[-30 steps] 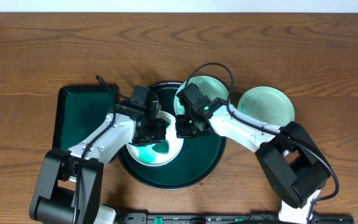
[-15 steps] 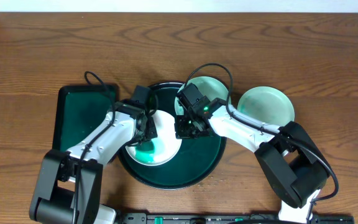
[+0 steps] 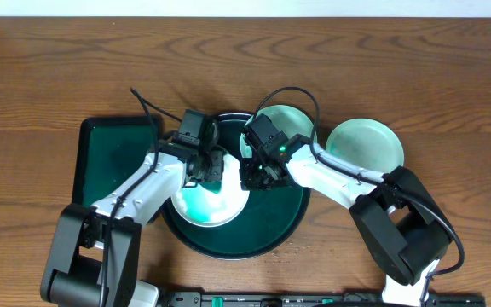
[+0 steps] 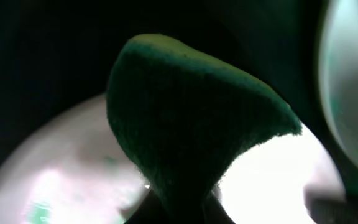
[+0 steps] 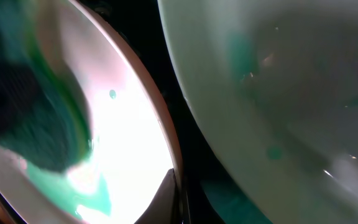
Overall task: Clean dirty plates on tray and stack at the side
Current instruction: 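Scrub the center plate with the sponge in left gripper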
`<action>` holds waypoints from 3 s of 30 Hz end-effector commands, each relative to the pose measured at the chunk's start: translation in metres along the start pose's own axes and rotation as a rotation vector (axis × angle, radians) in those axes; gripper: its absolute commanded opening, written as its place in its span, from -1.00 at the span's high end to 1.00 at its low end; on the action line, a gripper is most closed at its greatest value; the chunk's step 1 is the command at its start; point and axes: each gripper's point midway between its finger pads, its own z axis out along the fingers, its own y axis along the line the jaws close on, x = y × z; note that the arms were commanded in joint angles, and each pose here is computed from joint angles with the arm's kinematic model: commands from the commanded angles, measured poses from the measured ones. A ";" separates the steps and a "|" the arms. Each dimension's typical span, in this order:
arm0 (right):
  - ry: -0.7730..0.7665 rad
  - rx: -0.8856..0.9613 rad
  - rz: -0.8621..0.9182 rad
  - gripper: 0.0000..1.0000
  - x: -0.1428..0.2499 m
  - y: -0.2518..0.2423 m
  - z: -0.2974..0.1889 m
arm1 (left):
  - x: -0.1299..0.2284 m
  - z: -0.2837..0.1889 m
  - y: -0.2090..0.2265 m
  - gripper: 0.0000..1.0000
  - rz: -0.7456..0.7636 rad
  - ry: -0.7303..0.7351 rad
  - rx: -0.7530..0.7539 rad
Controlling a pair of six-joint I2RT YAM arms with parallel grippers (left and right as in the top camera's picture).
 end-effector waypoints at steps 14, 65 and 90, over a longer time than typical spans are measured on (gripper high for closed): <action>-0.006 0.019 0.012 0.98 -0.004 -0.004 0.004 | -0.024 -0.008 0.059 0.86 -0.230 -0.169 -0.332; 0.009 -0.001 0.003 0.98 -0.003 -0.003 0.003 | 0.039 -0.005 0.050 0.86 -0.064 0.137 -0.268; 0.021 -0.012 0.001 0.98 -0.003 -0.004 0.002 | 0.056 -0.012 -0.047 0.86 0.121 0.243 0.332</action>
